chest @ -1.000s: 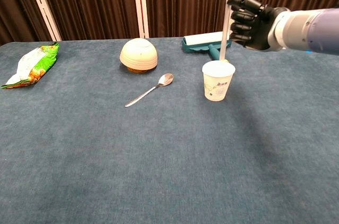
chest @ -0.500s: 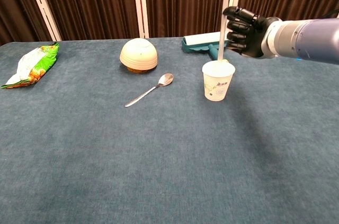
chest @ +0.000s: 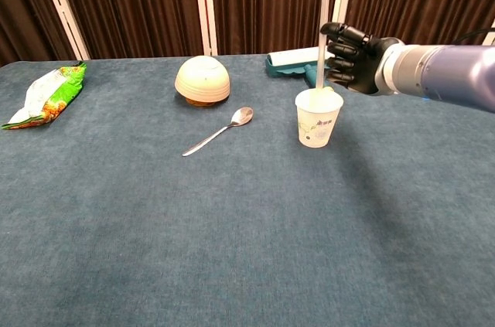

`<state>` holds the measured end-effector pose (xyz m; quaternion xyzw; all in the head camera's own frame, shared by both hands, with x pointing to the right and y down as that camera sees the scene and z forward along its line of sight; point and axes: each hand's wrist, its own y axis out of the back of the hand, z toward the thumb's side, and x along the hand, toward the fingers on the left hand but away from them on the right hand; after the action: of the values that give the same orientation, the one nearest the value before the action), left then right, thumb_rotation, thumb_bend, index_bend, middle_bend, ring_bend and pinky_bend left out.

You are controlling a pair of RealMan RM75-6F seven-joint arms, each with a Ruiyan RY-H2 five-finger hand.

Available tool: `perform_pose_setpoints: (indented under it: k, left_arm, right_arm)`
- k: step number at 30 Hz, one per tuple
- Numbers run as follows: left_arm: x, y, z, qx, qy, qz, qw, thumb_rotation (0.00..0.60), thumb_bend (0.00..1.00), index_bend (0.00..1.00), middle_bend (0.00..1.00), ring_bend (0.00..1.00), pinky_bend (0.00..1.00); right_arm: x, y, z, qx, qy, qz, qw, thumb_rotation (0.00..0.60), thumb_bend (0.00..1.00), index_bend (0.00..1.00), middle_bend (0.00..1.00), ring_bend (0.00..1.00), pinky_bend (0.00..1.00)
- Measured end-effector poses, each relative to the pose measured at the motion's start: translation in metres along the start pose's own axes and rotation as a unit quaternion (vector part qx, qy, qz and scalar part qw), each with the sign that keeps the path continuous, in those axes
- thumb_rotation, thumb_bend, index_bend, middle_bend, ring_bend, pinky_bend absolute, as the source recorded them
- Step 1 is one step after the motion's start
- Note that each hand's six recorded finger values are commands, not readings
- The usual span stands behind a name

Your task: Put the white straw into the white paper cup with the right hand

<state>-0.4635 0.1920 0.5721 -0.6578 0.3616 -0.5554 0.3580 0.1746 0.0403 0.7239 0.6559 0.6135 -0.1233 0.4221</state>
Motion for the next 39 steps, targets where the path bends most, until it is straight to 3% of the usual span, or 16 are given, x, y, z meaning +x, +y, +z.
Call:
perform_pose_setpoints:
  k: [12, 25, 28, 31, 35, 38, 39]
  left_arm:
    - [0.000, 0.000, 0.000, 0.000, -0.001, 0.000, 1.0000, 0.600, 0.19, 0.01, 0.00, 0.00, 0.00]
    - [-0.001, 0.000, 0.000, -0.002, -0.002, -0.001, 1.0000, 0.600, 0.19, 0.01, 0.00, 0.00, 0.00]
    - [-0.001, 0.000, 0.000, -0.001, -0.002, -0.001, 1.0000, 0.600, 0.19, 0.01, 0.00, 0.00, 0.00]
    - [-0.001, 0.000, 0.001, 0.000, -0.003, -0.001, 1.0000, 0.600, 0.19, 0.01, 0.00, 0.00, 0.00]
    - [-0.001, 0.000, 0.002, 0.002, -0.003, 0.000, 1.0000, 0.600, 0.19, 0.01, 0.00, 0.00, 0.00]
    - [-0.001, 0.000, 0.002, 0.001, -0.003, 0.001, 1.0000, 0.600, 0.19, 0.01, 0.00, 0.00, 0.00]
    - [-0.001, 0.000, 0.002, 0.001, -0.002, 0.001, 1.0000, 0.600, 0.19, 0.01, 0.00, 0.00, 0.00]
  right_arm:
    - [0.006, 0.005, -0.015, 0.005, 0.001, 0.019, 0.9998, 0.600, 0.28, 0.54, 1.00, 0.96, 0.96]
    - [0.018, 0.012, 0.000, -0.010, 0.024, 0.025, 0.9993, 0.600, 0.27, 0.52, 1.00, 0.96, 0.96]
    - [0.026, 0.024, 0.010, -0.015, 0.036, 0.016, 0.9991, 0.600, 0.27, 0.47, 1.00, 0.96, 0.96]
    - [0.038, 0.053, 0.025, -0.012, 0.051, -0.009, 0.9986, 0.600, 0.26, 0.41, 1.00, 0.96, 0.96]
    - [0.060, 0.086, 0.049, -0.009, 0.073, -0.035, 0.9967, 0.600, 0.25, 0.40, 1.00, 0.96, 0.94]
    - [0.074, 0.099, 0.067, -0.001, 0.089, -0.044, 0.9950, 0.600, 0.25, 0.40, 0.98, 0.88, 0.87]
    - [0.079, 0.102, 0.073, 0.003, 0.095, -0.047, 0.9944, 0.600, 0.25, 0.40, 0.93, 0.81, 0.82]
